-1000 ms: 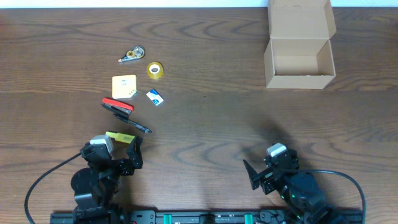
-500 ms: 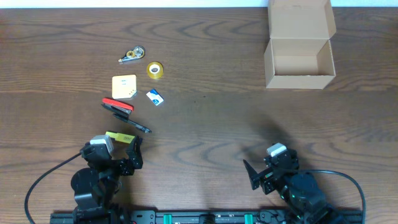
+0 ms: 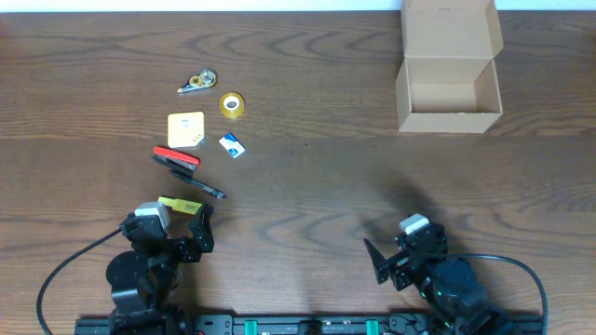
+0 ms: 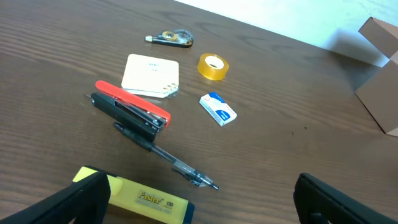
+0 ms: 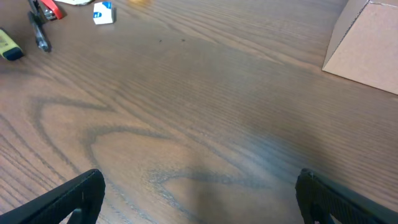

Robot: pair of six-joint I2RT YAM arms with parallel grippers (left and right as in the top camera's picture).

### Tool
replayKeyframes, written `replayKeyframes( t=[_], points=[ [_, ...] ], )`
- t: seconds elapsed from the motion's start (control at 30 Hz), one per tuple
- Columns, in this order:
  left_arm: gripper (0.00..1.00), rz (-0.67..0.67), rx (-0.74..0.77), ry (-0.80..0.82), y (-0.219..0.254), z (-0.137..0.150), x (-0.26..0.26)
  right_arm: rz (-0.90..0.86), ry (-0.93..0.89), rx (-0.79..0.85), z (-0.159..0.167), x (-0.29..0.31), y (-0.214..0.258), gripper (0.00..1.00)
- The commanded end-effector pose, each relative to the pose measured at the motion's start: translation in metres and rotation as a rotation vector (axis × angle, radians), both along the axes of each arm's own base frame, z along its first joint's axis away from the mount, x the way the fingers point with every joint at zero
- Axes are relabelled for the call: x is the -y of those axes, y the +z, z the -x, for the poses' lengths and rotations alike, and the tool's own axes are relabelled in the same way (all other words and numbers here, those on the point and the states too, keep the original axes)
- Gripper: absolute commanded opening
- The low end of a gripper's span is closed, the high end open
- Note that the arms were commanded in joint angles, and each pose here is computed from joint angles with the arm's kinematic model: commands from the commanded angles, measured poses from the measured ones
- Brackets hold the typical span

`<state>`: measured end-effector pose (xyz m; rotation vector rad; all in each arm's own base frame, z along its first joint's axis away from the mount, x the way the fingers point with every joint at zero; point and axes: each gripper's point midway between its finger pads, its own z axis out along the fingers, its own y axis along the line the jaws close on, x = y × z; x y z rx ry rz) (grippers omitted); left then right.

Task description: Pack container

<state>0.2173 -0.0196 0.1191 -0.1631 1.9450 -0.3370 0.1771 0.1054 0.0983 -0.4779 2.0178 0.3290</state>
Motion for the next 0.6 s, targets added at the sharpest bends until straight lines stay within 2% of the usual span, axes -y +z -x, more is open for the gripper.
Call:
replayKeyframes(
  t=[0.0,0.13,0.27,0.4,0.57],
  points=[
    [0.95,0.004,-0.012,0.005,-0.007,0.000,-0.001,0.001,0.001,0.014,-0.001,0.000,0.000,0.99],
    [0.95,0.004,-0.012,0.005,-0.007,0.000,-0.001,-0.079,-0.016,0.066,-0.009,-0.005,0.019,0.99],
    [0.95,0.004,-0.012,0.005,-0.007,0.000,-0.001,-0.274,-0.055,0.143,-0.018,-0.012,0.057,0.99],
    [0.95,0.004,-0.012,0.005,-0.007,0.000,-0.001,-0.544,-0.126,0.081,-0.021,-0.015,0.077,0.99],
    [0.95,0.004,-0.012,0.005,-0.007,0.000,-0.001,-0.638,-0.149,0.030,-0.020,-0.017,0.079,0.99]
  ],
)
